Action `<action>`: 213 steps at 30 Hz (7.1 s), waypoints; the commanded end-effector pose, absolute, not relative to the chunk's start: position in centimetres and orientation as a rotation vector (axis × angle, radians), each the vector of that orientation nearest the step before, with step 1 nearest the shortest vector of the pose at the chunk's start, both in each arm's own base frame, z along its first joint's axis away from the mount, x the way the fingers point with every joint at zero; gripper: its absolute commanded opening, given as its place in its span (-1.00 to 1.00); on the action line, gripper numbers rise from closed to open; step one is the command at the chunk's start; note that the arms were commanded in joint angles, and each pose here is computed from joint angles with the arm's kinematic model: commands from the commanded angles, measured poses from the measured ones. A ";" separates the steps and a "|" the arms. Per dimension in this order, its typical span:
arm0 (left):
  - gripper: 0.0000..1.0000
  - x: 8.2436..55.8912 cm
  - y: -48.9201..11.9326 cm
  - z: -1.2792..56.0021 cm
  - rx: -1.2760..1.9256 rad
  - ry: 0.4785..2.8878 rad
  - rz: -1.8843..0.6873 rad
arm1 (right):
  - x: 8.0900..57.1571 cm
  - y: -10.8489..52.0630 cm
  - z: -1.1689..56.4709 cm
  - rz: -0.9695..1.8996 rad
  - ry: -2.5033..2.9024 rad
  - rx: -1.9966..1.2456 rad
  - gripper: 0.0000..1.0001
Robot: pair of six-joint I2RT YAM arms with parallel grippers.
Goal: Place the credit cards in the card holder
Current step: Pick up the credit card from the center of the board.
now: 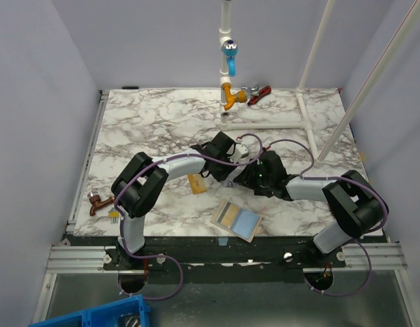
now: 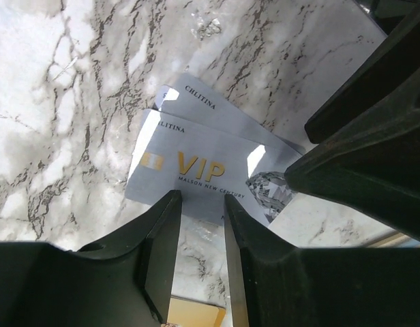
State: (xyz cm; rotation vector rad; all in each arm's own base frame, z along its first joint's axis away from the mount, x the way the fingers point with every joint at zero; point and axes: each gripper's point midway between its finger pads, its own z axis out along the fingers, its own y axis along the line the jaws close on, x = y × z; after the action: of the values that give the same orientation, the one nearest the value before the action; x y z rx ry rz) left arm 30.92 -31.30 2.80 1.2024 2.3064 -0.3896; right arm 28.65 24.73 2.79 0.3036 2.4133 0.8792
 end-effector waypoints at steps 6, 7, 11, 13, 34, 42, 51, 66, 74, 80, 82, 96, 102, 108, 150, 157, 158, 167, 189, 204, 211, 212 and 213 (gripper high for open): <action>-0.35 26.4 -31.9 -0.2 1.350 2.386 -0.605 | 28.8 24.2 3.4 0.914 2.383 0.347 -0.27; -0.35 26.2 -32.1 0.1 1.352 2.375 -0.630 | 28.9 24.0 3.5 0.906 2.378 0.346 -0.27; -0.35 25.2 -32.7 0.5 1.370 2.360 -0.719 | 29.4 23.7 3.6 0.905 2.379 0.361 -0.28; -0.35 24.8 -32.7 0.3 1.370 2.363 -0.749 | 29.3 23.7 3.5 0.914 2.386 0.373 -0.28; -0.35 29.4 -30.5 4.2 1.271 2.300 -0.545 | 28.4 22.4 1.6 1.005 2.412 0.498 -0.43; -0.32 31.2 -31.1 3.6 1.259 2.322 -0.482 | 30.5 22.0 3.2 0.901 2.376 0.406 -0.40; -0.28 31.5 -31.4 4.0 1.228 2.242 -0.526 | 34.9 21.3 3.9 0.691 2.371 0.343 -0.18; -0.28 32.5 -32.1 4.3 1.212 2.214 -0.521 | 31.7 21.7 2.1 0.809 2.415 0.399 -0.20; -0.34 32.6 -33.0 3.7 1.252 2.219 -0.524 | 31.0 22.1 1.9 0.862 2.424 0.419 -0.20; -0.39 32.0 -32.9 3.6 1.288 2.271 -0.531 | 30.0 21.9 1.9 0.883 2.434 0.432 -0.20; -0.39 31.9 -32.6 3.5 1.286 2.279 -0.512 | 29.7 21.9 1.9 0.885 2.437 0.437 -0.20; -0.40 32.0 -32.1 2.0 1.393 2.222 -0.144 | 28.4 21.4 1.7 0.891 2.448 0.443 -0.19; -0.42 30.8 -32.1 1.5 1.430 2.217 -0.143 | 27.9 22.0 2.0 0.955 2.436 0.448 -0.19; -0.40 29.2 -32.1 1.6 1.360 2.281 -0.376 | 27.8 22.5 2.4 1.005 2.423 0.449 -0.19; -0.46 27.0 -30.5 -4.1 1.295 2.533 -0.577 | 28.7 23.2 4.8 1.070 2.381 0.472 -0.28; -0.49 26.6 -30.5 -4.2 1.297 2.547 -0.588 | 28.6 22.6 4.1 1.030 2.400 0.474 -0.27; -0.50 26.6 -30.4 -4.2 1.297 2.550 -0.586 | 28.5 22.5 3.9 1.020 2.405 0.476 -0.27; -0.52 26.5 -30.5 -4.0 1.300 2.544 -0.601 | 28.3 22.5 3.1 1.018 2.417 0.468 -0.27; -0.56 26.5 -30.5 -3.6 1.302 2.532 -0.601 | 27.7 23.4 2.5 1.118 2.425 0.486 -0.28; -0.56 26.4 -30.6 -3.6 1.304 2.530 -0.612 | 28.6 24.7 3.0 1.197 2.403 0.490 -0.51; -0.56 26.3 -30.6 -3.4 1.306 2.528 -0.625 | 29.3 25.1 2.5 1.214 2.412 0.513 -0.80; -0.56 26.2 -30.7 -3.4 1.309 2.528 -0.631 | 29.3 25.1 2.5 1.224 2.413 0.522 -0.84; -0.56 26.1 -30.8 -3.2 1.311 2.526 -0.641 | 29.2 25.2 2.5 1.237 2.413 0.529 -0.89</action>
State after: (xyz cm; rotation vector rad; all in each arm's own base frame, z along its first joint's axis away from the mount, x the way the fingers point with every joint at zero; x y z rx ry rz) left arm 32.37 -33.93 2.53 1.2083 2.2493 -0.5941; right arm 27.44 24.74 1.70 0.5117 2.4745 1.1991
